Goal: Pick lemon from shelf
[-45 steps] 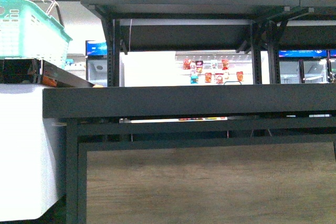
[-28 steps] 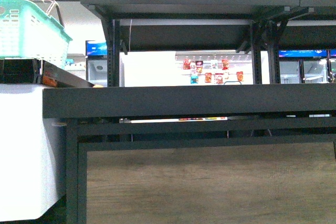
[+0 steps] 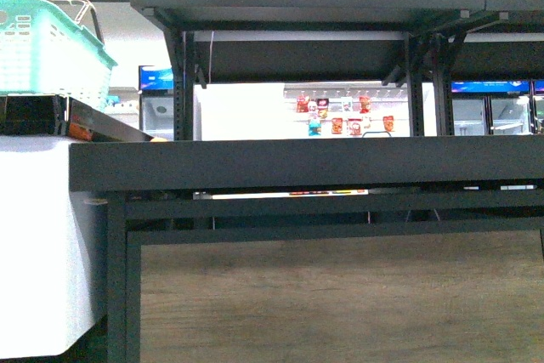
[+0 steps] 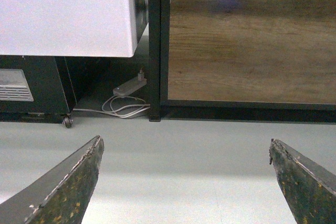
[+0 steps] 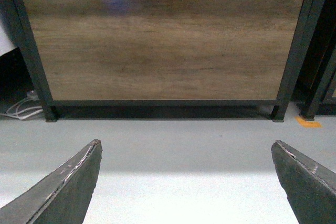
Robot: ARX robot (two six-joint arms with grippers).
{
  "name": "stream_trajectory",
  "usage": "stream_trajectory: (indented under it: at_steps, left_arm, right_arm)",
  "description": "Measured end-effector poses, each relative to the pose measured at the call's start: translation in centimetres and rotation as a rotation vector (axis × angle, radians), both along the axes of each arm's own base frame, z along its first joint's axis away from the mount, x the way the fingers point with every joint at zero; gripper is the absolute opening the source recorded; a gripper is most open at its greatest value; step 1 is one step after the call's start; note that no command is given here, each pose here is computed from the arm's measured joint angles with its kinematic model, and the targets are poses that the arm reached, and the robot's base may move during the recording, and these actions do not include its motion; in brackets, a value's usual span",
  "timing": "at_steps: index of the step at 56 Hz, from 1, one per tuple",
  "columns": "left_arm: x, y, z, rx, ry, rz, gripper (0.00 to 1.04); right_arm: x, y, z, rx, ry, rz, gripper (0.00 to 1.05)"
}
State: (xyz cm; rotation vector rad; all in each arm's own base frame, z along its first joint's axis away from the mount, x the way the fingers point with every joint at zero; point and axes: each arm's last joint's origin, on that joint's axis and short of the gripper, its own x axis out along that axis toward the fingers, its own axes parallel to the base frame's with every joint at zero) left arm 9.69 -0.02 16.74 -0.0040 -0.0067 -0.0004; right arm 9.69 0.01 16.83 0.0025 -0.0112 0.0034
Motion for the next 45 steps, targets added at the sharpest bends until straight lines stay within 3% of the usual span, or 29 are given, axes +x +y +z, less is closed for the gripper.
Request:
stream_trajectory:
  at_steps: [45]
  left_arm:
    - [0.0,0.0,0.0,0.0,0.0,-0.002,0.97]
  right_arm:
    - [0.0,-0.01,0.0,0.0,0.0,-0.002,0.97]
